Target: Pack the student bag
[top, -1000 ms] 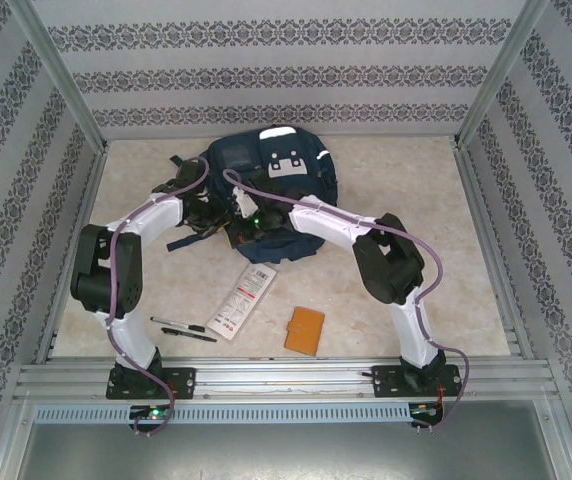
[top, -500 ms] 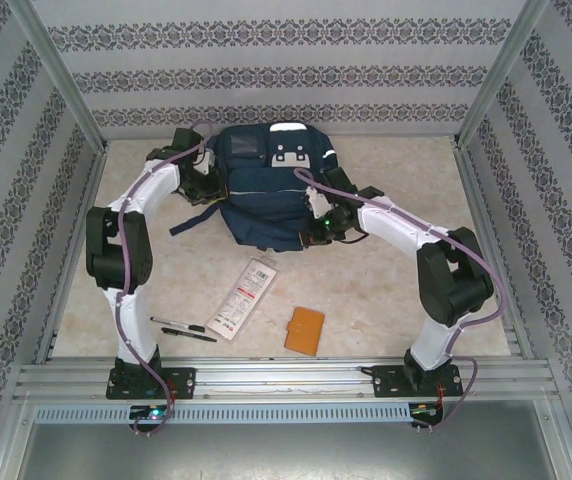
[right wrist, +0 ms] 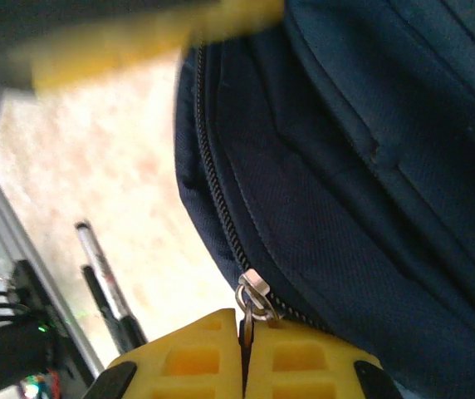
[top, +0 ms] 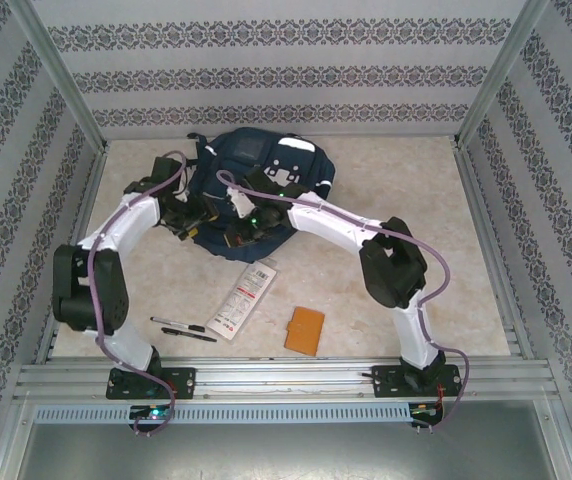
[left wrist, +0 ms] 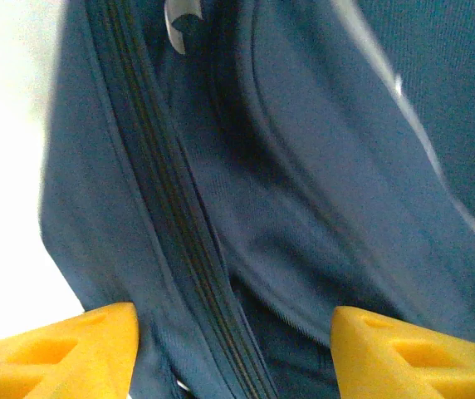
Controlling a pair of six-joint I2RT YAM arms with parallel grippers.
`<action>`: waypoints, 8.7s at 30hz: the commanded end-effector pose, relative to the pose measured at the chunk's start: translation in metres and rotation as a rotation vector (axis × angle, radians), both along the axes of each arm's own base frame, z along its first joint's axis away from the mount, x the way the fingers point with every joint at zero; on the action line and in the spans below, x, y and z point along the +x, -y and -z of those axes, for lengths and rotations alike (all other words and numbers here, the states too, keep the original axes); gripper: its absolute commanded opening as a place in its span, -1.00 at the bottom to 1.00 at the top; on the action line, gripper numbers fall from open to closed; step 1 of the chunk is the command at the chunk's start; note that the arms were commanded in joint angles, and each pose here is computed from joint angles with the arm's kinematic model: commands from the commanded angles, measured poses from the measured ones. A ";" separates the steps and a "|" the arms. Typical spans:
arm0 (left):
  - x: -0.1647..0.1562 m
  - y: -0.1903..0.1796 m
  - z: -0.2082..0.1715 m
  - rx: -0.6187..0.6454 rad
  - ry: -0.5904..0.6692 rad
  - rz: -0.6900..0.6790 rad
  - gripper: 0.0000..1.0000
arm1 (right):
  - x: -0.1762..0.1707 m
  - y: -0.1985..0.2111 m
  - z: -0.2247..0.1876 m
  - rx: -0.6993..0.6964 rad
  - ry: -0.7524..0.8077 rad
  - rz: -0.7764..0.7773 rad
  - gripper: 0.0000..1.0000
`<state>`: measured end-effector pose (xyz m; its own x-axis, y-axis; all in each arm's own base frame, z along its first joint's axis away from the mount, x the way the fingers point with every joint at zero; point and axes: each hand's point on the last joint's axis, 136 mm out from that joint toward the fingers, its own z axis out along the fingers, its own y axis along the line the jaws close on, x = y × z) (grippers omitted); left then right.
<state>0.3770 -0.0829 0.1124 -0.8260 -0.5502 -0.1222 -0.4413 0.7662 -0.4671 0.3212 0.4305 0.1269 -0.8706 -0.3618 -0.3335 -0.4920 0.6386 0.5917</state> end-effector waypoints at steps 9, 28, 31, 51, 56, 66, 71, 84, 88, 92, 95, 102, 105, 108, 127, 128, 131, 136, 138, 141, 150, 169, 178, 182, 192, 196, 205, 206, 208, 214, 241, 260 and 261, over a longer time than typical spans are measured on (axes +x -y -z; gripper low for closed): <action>0.014 -0.010 0.026 0.045 -0.023 -0.129 -0.33 | -0.013 -0.038 -0.009 0.129 -0.084 -0.025 -1.00; 0.028 -0.029 0.001 0.113 0.067 0.152 -1.00 | 0.061 0.253 0.070 -0.354 0.043 0.308 -0.97; 0.026 -0.032 0.001 0.115 0.072 0.185 -1.00 | 0.092 0.274 0.080 -0.415 0.069 0.370 -0.87; -0.019 0.019 -0.067 -0.010 0.258 0.502 -0.22 | 0.057 0.335 0.029 -0.568 0.154 0.556 -0.04; -0.031 0.050 -0.082 0.227 0.366 0.771 0.13 | 0.026 0.371 -0.011 -0.633 0.300 0.696 0.30; 0.040 0.157 -0.035 0.451 0.323 0.963 0.43 | 0.021 0.415 -0.055 -0.364 0.416 1.017 0.96; 0.068 0.174 -0.001 0.593 0.228 0.907 0.46 | 0.024 0.402 -0.040 -0.337 0.352 0.937 0.96; 0.068 0.171 0.016 0.552 0.065 0.841 -1.00 | 0.043 0.340 -0.039 -0.254 0.423 0.658 0.89; 0.060 0.192 -0.042 0.412 0.181 0.860 -1.00 | 0.045 0.283 -0.047 -0.138 0.551 0.282 0.93; 0.057 0.187 -0.079 0.427 0.270 0.888 -1.00 | 0.051 0.253 -0.053 -0.105 0.694 -0.003 0.93; 0.054 0.183 -0.088 0.411 0.284 0.896 -1.00 | 0.074 0.251 -0.058 -0.044 0.648 -0.048 0.62; 0.049 0.195 -0.113 0.288 0.336 0.880 -1.00 | 0.089 0.236 -0.045 0.091 0.414 -0.144 0.24; 0.051 0.196 -0.119 0.279 0.355 0.873 -1.00 | 0.088 0.229 -0.035 0.118 0.349 -0.161 0.23; 0.051 0.198 -0.119 0.267 0.357 0.876 -1.00 | 0.089 0.224 -0.020 0.104 0.314 -0.175 0.25; 0.040 0.209 -0.122 0.200 0.370 0.951 -1.00 | 0.094 0.209 0.002 0.153 0.297 -0.281 0.09; 0.040 0.208 -0.122 0.202 0.371 0.954 -1.00 | 0.094 0.211 0.000 0.160 0.301 -0.285 0.04; 0.040 0.206 -0.122 0.213 0.369 0.955 -1.00 | 0.091 0.209 -0.009 0.219 0.297 -0.293 -0.23; 0.044 0.204 -0.116 0.236 0.360 0.940 -1.00 | 0.086 0.210 -0.014 0.220 0.288 -0.293 -0.83; 0.047 0.202 -0.115 0.248 0.358 0.927 -1.00 | 0.081 0.211 -0.017 0.213 0.286 -0.301 -0.92; 0.052 0.200 -0.114 0.250 0.358 0.906 -1.00 | 0.075 0.213 -0.018 0.188 0.297 -0.313 -1.00; 0.067 0.208 -0.112 0.199 0.362 0.803 -1.00 | 0.043 0.196 -0.030 0.170 0.252 -0.307 -1.00; 0.105 0.246 -0.095 -0.042 0.353 0.541 -1.00 | -0.002 0.080 -0.008 0.344 0.106 0.181 -0.81; 0.101 0.236 -0.104 -0.042 0.367 0.569 -1.00 | 0.001 0.151 -0.031 0.341 0.244 0.501 -0.11; 0.098 0.236 -0.107 -0.060 0.371 0.591 -1.00 | 0.010 0.204 -0.051 0.264 0.340 0.679 0.32; 0.092 0.248 -0.109 -0.126 0.370 0.638 -1.00 | 0.049 0.187 -0.045 0.368 -0.013 0.808 0.20; 0.093 0.246 -0.106 -0.120 0.362 0.638 -1.00 | 0.060 0.159 -0.054 0.390 -0.002 0.784 0.12; 0.092 0.239 -0.108 -0.144 0.341 0.632 -0.69 | 0.069 0.140 -0.043 0.417 -0.049 0.779 -0.76; 0.091 0.233 -0.113 -0.142 0.336 0.627 -0.42 | 0.070 0.140 -0.043 0.419 -0.050 0.785 -0.81; 0.082 0.208 -0.126 -0.106 0.310 0.613 -0.08 | 0.071 0.139 -0.045 0.433 -0.065 0.798 -0.86; 0.017 0.132 -0.123 -0.023 0.251 0.475 0.15 | 0.076 0.127 -0.057 0.492 -0.114 0.801 -0.89; -0.011 0.166 -0.030 0.037 0.188 0.413 -0.36 | 0.064 0.086 -0.068 0.551 -0.177 0.732 -1.00; -0.011 0.111 -0.039 -0.042 0.291 0.558 -1.00 | 0.101 0.191 -0.031 0.429 -0.089 0.716 -1.00; -0.010 0.108 -0.038 -0.035 0.302 0.575 -1.00 | 0.106 0.198 -0.029 0.428 -0.088 0.728 -1.00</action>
